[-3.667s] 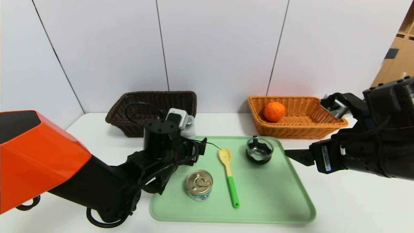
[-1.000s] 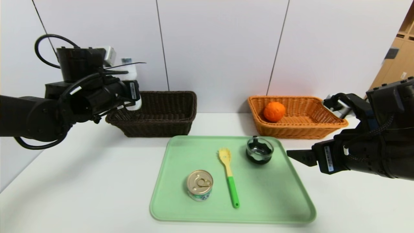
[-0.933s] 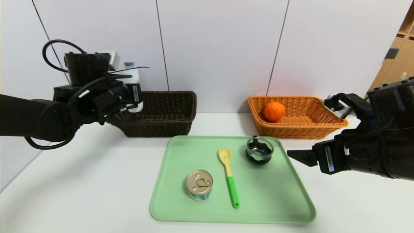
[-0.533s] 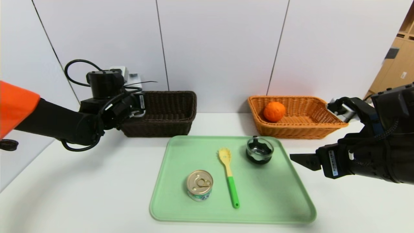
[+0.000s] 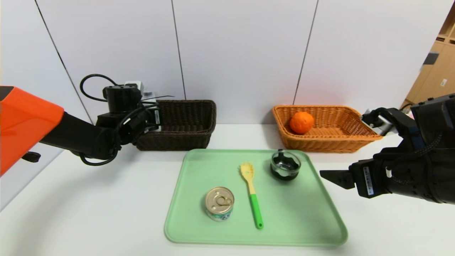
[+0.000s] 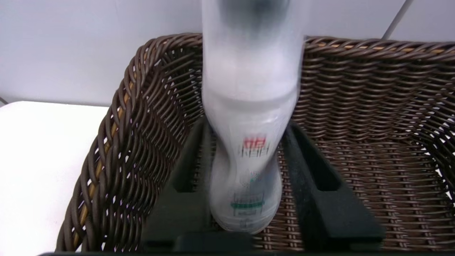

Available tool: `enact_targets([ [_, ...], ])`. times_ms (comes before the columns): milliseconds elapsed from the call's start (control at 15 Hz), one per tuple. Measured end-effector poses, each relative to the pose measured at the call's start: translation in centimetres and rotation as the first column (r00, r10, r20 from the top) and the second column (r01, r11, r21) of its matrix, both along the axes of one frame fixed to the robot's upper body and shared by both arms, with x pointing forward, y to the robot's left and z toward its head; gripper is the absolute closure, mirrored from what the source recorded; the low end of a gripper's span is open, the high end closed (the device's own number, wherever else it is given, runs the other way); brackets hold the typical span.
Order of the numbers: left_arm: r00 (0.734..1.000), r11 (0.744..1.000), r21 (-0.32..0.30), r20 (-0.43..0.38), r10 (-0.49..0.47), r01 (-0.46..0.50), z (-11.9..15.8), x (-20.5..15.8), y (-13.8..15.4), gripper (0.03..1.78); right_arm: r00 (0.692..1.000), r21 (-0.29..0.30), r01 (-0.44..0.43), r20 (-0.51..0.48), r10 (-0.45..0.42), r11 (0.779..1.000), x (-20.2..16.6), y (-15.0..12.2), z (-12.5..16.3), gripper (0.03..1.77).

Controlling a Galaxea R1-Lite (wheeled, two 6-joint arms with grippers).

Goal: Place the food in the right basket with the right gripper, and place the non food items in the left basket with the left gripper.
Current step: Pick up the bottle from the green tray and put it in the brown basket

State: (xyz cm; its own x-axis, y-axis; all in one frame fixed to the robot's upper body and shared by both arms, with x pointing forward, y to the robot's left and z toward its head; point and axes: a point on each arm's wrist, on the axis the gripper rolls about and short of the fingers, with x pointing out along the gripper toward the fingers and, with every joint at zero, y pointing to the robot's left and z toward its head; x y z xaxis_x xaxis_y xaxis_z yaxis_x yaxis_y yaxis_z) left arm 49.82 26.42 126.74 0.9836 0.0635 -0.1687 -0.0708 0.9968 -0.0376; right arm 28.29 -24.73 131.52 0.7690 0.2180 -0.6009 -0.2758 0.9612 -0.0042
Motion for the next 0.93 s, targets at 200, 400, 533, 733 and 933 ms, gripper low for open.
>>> enact_targets([
  [200, 1.000, 1.000, -0.002, -0.004, 0.000, 0.000, -0.2, 0.1, 0.0, 0.77, 1.000, 0.001, 0.000, 0.001, 0.000, 1.000, -0.1, 0.0, 0.0, 0.09],
  [400, 1.000, 1.000, -0.004, 0.013, 0.001, -0.001, 0.5, -0.1, 0.0, 0.55, 1.000, 0.029, -0.008, 0.000, 0.008, 1.000, -0.2, 0.0, 0.2, 0.09],
  [533, 0.998, 1.000, -0.009, 0.057, 0.000, 0.001, 2.5, -0.6, 0.1, 0.45, 1.000, 0.096, -0.005, -0.001, 0.005, 0.995, -0.4, 0.0, 0.7, 0.09],
  [733, 0.993, 1.000, -0.020, 0.120, -0.006, 0.008, 7.2, -2.6, 0.3, 0.34, 0.999, 0.124, -0.040, 0.022, 0.037, 0.991, -1.2, 0.1, 1.4, 0.09],
  [933, 0.991, 0.998, -0.022, 0.121, -0.059, 0.062, 11.2, -7.2, -0.4, 0.27, 0.992, 0.156, -0.126, 0.024, 0.124, 0.980, -2.2, 0.7, 1.5, 0.09],
])
